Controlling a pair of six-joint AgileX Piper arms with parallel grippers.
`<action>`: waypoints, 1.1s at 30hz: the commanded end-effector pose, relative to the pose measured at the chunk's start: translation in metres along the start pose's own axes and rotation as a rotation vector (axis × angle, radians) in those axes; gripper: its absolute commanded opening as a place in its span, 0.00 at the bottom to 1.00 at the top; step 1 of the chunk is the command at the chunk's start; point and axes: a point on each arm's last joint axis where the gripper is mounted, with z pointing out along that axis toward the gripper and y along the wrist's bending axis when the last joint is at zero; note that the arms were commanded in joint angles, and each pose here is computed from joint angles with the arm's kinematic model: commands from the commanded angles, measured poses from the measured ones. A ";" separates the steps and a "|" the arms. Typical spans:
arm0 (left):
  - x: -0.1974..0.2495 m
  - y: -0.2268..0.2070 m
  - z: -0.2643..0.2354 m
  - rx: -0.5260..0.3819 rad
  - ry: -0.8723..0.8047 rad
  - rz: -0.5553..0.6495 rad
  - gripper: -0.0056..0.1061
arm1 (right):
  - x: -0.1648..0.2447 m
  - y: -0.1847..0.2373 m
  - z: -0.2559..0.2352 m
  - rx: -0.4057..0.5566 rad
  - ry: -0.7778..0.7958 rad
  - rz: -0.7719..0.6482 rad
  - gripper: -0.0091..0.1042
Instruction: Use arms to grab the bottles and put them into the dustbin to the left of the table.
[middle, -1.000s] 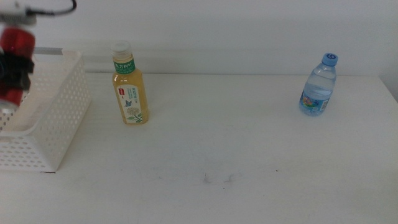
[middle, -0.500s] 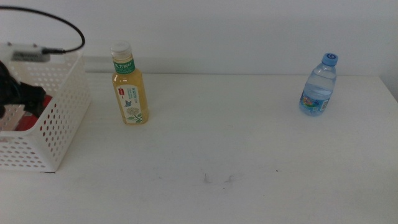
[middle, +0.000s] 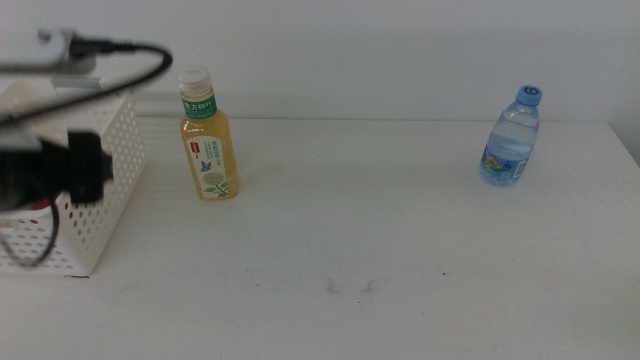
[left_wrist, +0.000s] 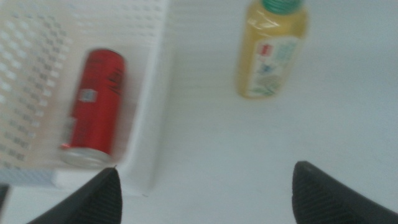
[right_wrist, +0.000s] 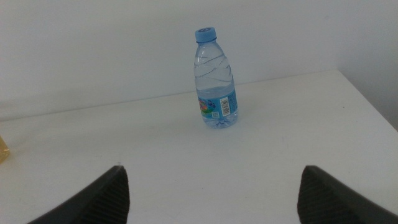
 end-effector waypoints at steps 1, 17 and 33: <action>0.018 -0.003 -0.007 0.044 -0.052 -0.032 0.89 | 0.000 -0.001 0.000 0.007 -0.011 -0.009 0.88; 0.120 -0.010 0.057 0.253 -0.353 -0.070 0.89 | 0.000 -0.001 0.000 0.007 -0.011 -0.009 0.88; 0.085 -0.073 0.212 0.123 -0.443 0.016 0.89 | 0.000 -0.001 0.000 0.007 -0.011 -0.009 0.88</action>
